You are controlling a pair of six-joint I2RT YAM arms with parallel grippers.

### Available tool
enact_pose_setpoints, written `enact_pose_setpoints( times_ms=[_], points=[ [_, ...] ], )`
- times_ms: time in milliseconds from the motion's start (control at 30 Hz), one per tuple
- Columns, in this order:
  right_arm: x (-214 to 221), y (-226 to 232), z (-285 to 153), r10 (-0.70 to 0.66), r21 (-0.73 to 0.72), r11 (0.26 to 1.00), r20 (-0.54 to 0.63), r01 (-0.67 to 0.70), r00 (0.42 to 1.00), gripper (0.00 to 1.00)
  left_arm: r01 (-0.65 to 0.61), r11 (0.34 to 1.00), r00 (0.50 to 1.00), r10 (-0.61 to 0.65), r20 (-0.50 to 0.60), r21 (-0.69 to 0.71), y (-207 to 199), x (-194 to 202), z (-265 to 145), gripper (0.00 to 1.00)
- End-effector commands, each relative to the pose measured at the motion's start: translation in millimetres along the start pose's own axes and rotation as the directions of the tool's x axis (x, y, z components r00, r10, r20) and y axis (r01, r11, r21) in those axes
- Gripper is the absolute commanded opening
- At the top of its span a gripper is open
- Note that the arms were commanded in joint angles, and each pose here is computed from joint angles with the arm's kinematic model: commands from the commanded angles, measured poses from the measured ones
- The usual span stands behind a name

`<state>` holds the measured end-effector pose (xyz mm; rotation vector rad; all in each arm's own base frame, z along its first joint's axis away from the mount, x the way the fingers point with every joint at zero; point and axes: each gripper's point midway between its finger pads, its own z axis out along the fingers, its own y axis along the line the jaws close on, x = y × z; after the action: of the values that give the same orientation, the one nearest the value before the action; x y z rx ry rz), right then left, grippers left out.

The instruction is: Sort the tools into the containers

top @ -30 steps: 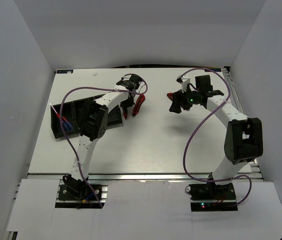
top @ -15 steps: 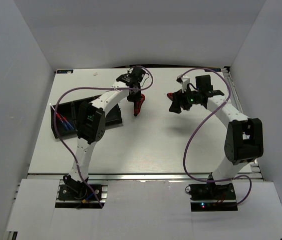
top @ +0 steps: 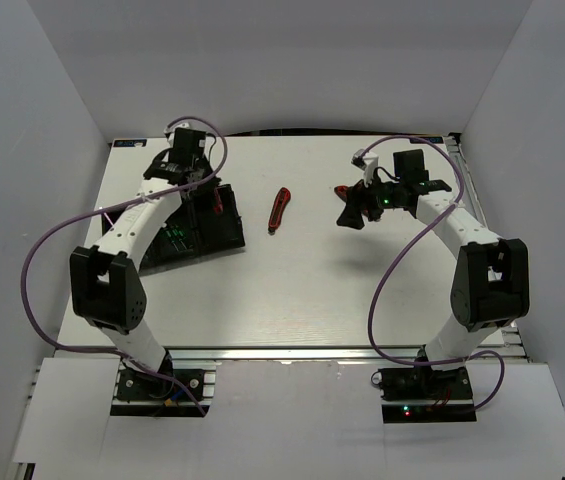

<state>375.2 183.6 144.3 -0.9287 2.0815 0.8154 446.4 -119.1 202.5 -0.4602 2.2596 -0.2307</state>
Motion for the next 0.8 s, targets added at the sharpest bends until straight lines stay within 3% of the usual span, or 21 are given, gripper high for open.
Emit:
enact_pose_setpoints(
  times_ms=[0,333,400,433,533,633,767],
  points=[
    [-8,13,-8,-0.037,-0.043,0.998,0.029,0.038,0.999,0.82,0.035,0.998,0.997,-0.038,0.061,0.047,-1,-7,13,0.0],
    [-6,18,-11,-0.071,-0.064,0.995,0.02,0.072,0.997,0.82,-0.079,0.992,0.992,0.068,0.109,0.094,-3,-4,58,0.02],
    [-2,19,-10,-0.066,-0.068,0.995,0.015,0.067,0.998,0.82,-0.083,0.993,0.991,0.074,0.109,0.082,0,-1,63,0.13],
    [-2,19,-10,-0.064,-0.068,0.996,0.015,0.065,0.998,0.82,-0.085,0.993,0.991,0.076,0.105,0.078,1,1,65,0.24],
    [-2,19,-10,-0.061,-0.073,0.995,0.015,0.061,0.998,0.82,-0.087,0.993,0.993,0.081,0.082,0.075,6,11,71,0.4],
    [-2,19,-9,-0.061,-0.075,0.995,0.01,0.062,0.998,0.82,-0.085,0.994,0.995,0.081,0.06,0.067,10,20,75,0.5],
    [-1,18,-9,-0.064,-0.079,0.995,0.002,0.064,0.998,0.82,-0.086,0.993,0.996,0.083,0.042,0.075,11,27,75,0.52]
  ],
)
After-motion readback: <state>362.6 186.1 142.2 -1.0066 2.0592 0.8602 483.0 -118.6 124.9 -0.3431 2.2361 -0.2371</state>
